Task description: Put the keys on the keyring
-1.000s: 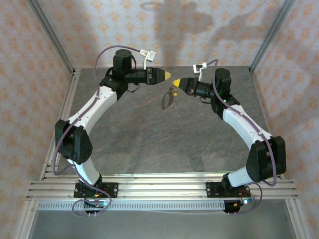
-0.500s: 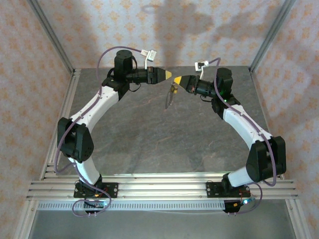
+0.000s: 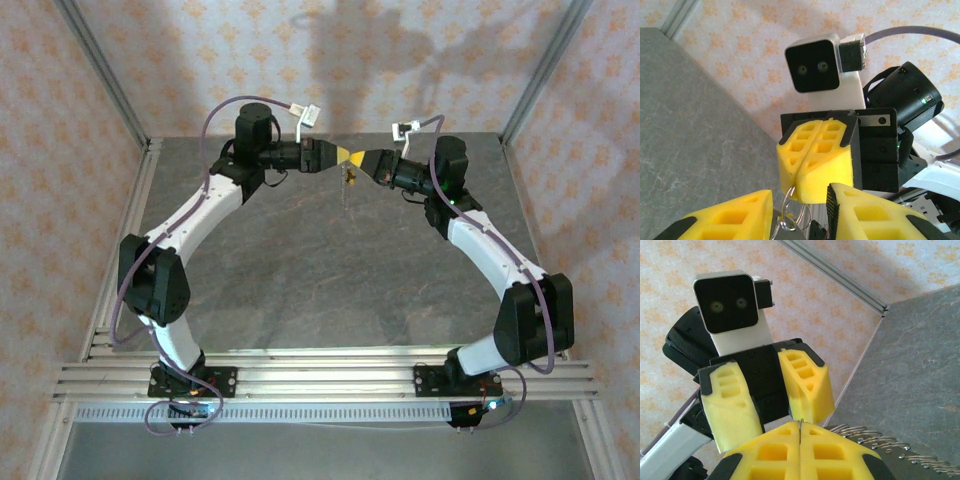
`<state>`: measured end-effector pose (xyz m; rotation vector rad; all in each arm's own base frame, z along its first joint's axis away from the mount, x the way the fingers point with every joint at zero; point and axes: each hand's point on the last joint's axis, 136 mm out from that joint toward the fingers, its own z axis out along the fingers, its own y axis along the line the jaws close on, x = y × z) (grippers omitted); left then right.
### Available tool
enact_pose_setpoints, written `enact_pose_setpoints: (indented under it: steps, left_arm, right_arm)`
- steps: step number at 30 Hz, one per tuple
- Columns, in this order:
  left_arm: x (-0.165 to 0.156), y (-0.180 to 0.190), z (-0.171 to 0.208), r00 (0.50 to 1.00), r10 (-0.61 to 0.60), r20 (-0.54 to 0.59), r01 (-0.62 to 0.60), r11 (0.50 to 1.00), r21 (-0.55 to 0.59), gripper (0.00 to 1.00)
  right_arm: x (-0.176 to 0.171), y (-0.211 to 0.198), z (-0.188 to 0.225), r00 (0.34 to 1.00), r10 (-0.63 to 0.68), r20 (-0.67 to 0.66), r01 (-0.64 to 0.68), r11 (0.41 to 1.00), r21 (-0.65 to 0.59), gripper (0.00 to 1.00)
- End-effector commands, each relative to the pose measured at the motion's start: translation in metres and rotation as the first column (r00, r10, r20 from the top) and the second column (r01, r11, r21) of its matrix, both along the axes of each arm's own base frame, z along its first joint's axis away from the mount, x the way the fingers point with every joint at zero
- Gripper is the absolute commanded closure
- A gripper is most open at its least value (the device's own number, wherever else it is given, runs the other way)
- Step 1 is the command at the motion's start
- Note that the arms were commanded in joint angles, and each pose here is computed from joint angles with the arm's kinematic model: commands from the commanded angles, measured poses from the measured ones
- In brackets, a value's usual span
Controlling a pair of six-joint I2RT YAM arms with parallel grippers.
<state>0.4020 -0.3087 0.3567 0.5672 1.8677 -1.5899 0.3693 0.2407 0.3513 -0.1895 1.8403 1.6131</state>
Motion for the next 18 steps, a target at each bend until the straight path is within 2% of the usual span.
enact_pose_setpoints:
  steps: [1,5,11,18]
  left_arm:
    - [-0.004,-0.007,0.0,0.999,-0.045,0.017,0.046,0.999,-0.013,0.66]
    - [-0.007,-0.008,0.003,0.998,-0.051,0.025,0.052,0.999,-0.016,0.71]
    - [-0.01,-0.009,0.006,0.998,-0.059,0.033,0.06,0.998,-0.02,0.85]
    - [-0.014,-0.013,0.01,0.996,-0.068,0.049,0.069,0.997,-0.024,0.92]
  right_arm:
    - [0.001,-0.003,0.025,0.996,-0.014,0.093,0.011,1.0,0.029,1.0]
    - [0.003,-0.004,0.024,0.996,-0.018,0.088,0.016,0.999,0.028,1.0]
    - [0.004,-0.007,0.023,0.996,-0.028,0.084,0.026,0.999,0.028,1.0]
    - [0.004,-0.008,0.022,0.996,-0.03,0.08,0.027,0.999,0.029,1.0]
